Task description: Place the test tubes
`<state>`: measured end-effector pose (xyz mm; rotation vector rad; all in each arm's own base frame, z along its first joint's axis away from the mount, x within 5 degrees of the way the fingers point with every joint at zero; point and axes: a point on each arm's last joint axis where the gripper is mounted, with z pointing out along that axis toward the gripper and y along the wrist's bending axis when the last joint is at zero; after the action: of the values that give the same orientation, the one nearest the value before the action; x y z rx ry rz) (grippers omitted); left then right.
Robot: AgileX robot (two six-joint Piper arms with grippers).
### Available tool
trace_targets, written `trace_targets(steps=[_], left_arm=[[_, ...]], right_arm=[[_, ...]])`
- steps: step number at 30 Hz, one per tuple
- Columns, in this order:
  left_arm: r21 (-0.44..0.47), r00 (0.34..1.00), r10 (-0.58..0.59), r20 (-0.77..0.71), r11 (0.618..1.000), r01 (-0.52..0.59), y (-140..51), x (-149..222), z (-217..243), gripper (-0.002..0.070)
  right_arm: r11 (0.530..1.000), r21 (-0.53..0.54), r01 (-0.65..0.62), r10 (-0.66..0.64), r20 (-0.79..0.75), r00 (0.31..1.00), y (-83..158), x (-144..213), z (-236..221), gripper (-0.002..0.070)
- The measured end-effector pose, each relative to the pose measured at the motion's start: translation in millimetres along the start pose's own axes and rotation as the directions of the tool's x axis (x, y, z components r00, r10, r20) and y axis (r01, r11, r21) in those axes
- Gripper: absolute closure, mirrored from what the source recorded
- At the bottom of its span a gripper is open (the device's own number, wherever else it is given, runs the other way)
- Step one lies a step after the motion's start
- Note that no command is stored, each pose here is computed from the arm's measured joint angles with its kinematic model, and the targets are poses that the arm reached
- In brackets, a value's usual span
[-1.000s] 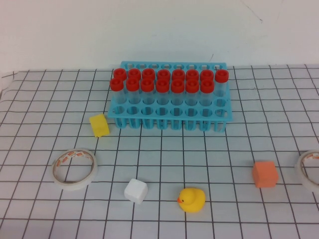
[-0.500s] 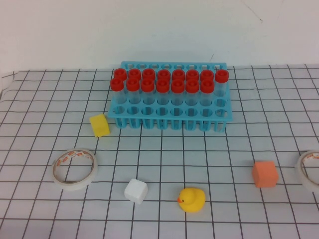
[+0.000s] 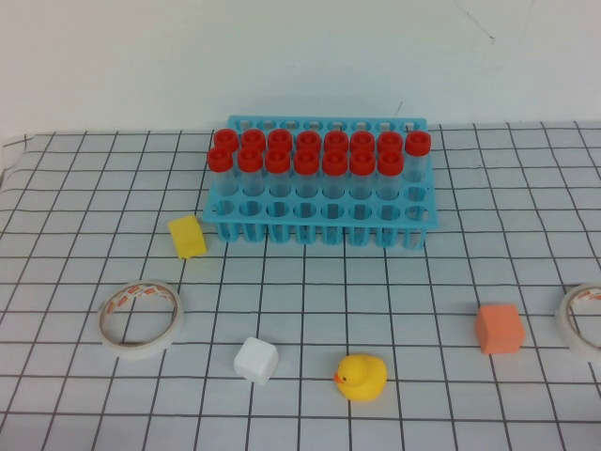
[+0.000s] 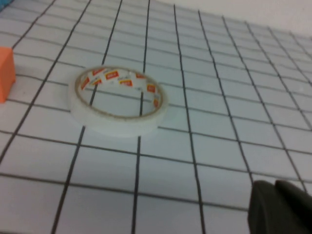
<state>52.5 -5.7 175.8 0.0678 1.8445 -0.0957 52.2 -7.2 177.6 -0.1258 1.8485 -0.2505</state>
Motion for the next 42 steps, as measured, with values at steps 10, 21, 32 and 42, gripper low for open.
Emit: trace_targets(steps=[10, 21, 32, 42], left_arm=[[0.001, 1.000, -0.002, 0.000, 1.000, 0.002, -0.1, 0.0, 0.0, 0.0675], [0.001, 1.000, -0.001, 0.000, 1.000, 0.001, -0.1, 0.0, 0.0, 0.0675], [0.001, 1.000, -0.001, 0.000, 1.000, 0.001, -0.1, 0.0, 0.0, 0.0675], [0.001, 1.000, -0.001, 0.000, 1.000, 0.001, -0.1, 0.0, 0.0, 0.0675]], right_arm=[[0.996, -0.020, -0.082, 0.082, -0.043, 0.996, 2.6, 5.7, 0.7, 0.0678], [0.995, -0.020, -0.096, 0.095, -0.046, 0.994, 2.7, 5.9, 0.7, 0.0678], [0.994, -0.075, -0.078, 0.075, -0.038, 0.996, 5.6, 5.3, 0.6, 0.0678], [0.994, -0.076, -0.076, 0.073, -0.040, 0.997, 5.6, 5.5, 0.6, 0.0678]])
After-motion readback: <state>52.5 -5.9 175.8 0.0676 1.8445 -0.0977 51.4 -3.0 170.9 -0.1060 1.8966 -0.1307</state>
